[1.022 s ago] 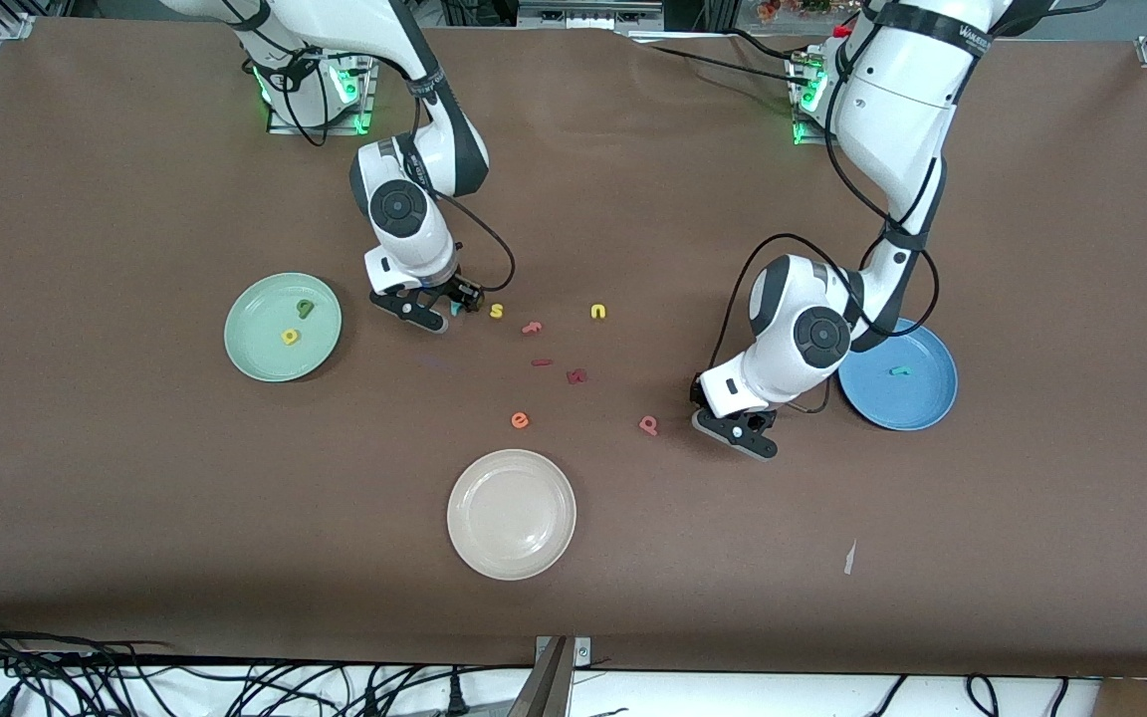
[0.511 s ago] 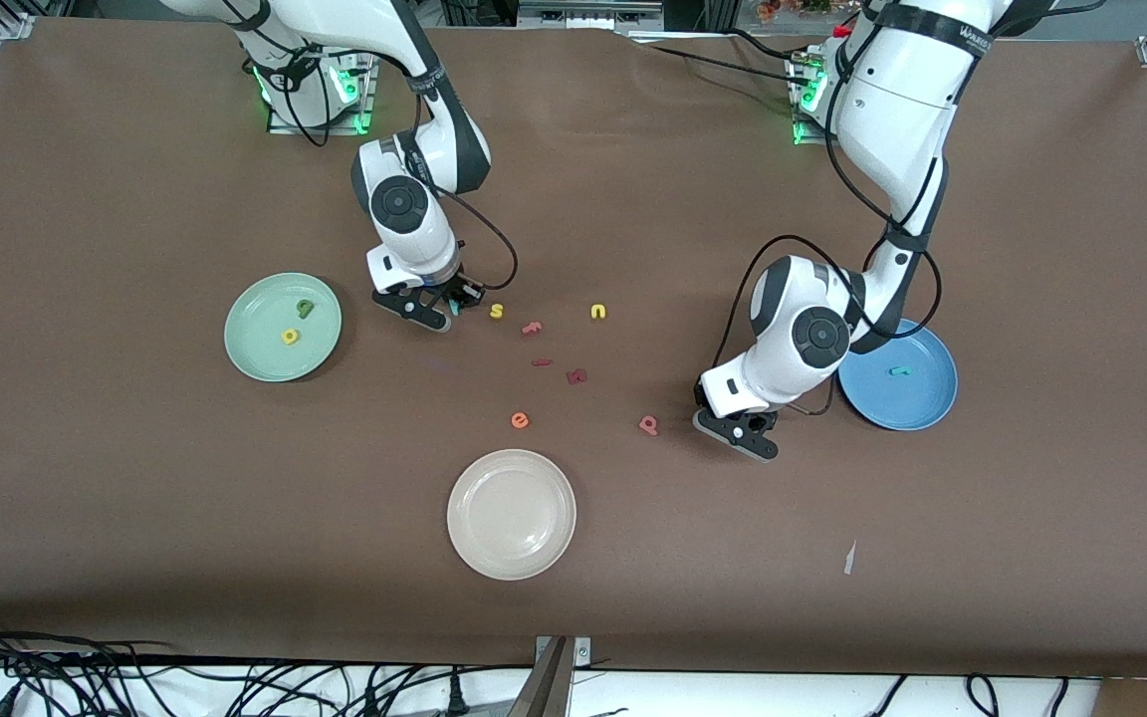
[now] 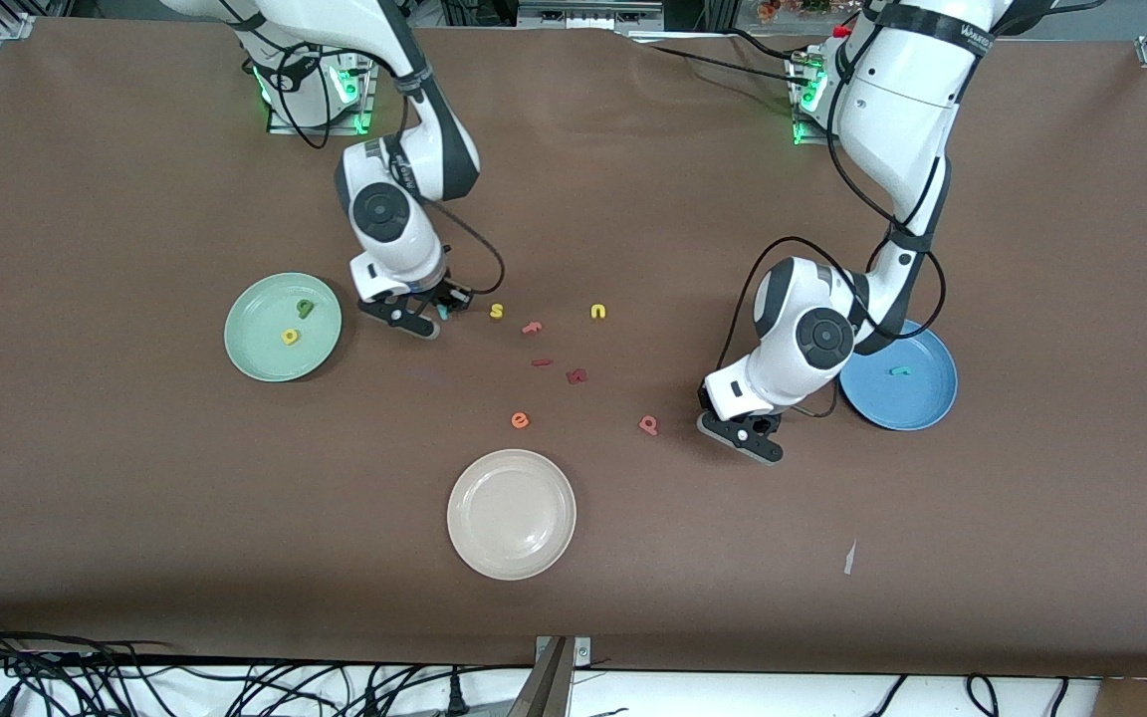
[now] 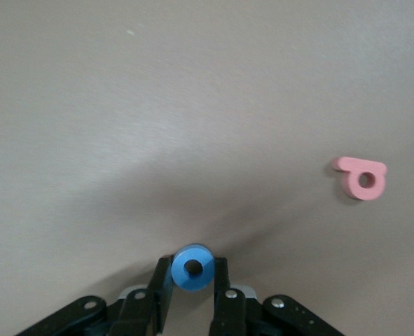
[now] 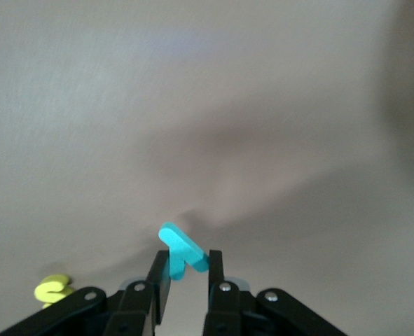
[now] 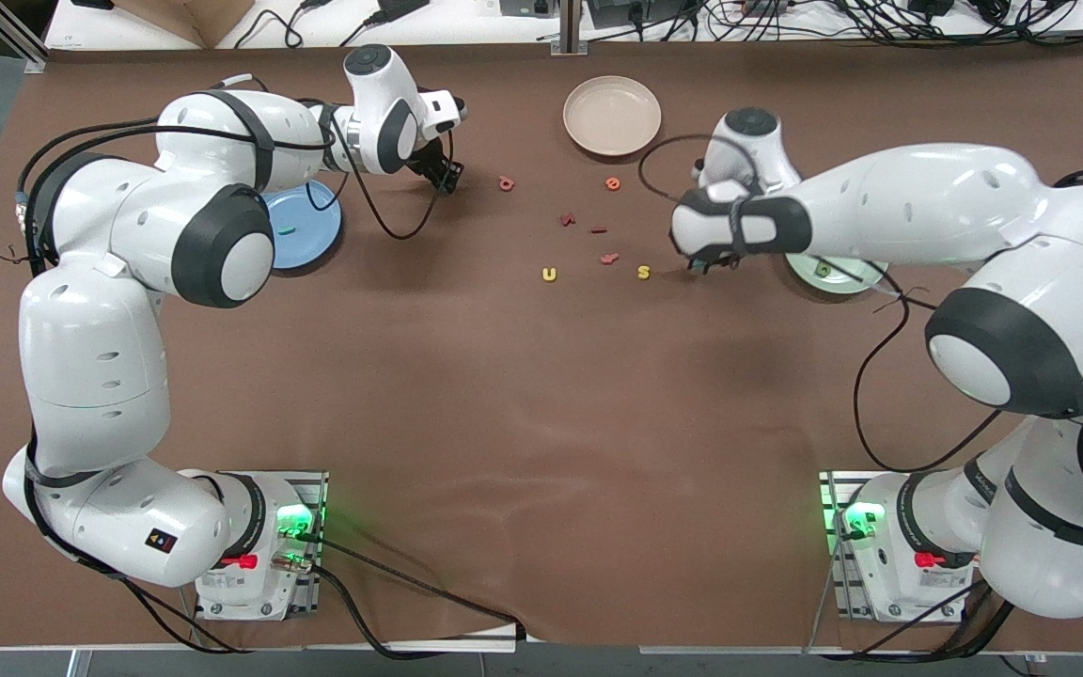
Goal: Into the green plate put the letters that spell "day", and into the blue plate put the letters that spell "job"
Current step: 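Place the blue ring on the blue plate while the right gripper places teal, then grasp the pink letter with the left gripper while the right gripper withdraws, then carry the pink letter to the blue plate and release it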
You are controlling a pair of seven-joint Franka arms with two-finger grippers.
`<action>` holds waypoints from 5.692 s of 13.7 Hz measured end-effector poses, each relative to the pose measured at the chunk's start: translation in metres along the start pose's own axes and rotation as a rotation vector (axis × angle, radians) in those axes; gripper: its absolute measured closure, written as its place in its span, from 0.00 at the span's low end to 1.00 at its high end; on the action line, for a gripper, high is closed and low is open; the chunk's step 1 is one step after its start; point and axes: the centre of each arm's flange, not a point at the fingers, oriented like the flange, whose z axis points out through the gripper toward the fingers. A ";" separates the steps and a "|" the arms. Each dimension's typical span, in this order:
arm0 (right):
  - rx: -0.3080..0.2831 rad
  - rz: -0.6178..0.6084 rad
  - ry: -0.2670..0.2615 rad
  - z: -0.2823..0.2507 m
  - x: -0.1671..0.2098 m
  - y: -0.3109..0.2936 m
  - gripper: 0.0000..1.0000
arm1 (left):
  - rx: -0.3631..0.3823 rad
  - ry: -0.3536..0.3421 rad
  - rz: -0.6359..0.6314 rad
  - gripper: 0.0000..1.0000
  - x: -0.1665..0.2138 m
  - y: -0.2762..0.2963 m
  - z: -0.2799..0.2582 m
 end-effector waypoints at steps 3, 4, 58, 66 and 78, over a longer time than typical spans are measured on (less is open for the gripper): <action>0.007 -0.103 -0.043 -0.043 0.048 0.054 0.74 | 0.008 0.015 -0.058 0.72 -0.006 -0.038 -0.037; 0.009 -0.143 -0.057 -0.052 0.059 0.073 0.74 | 0.007 0.013 -0.084 0.72 -0.015 -0.059 -0.053; 0.048 -0.351 0.083 -0.370 0.117 0.254 0.00 | 0.000 0.121 -0.016 0.68 0.025 0.115 0.031; 0.049 -0.350 0.093 -0.373 0.118 0.253 0.00 | 0.016 0.130 -0.113 0.69 0.040 0.033 -0.036; 0.050 -0.347 0.095 -0.373 0.119 0.253 0.00 | 0.041 -0.135 -0.164 0.69 -0.152 -0.172 -0.126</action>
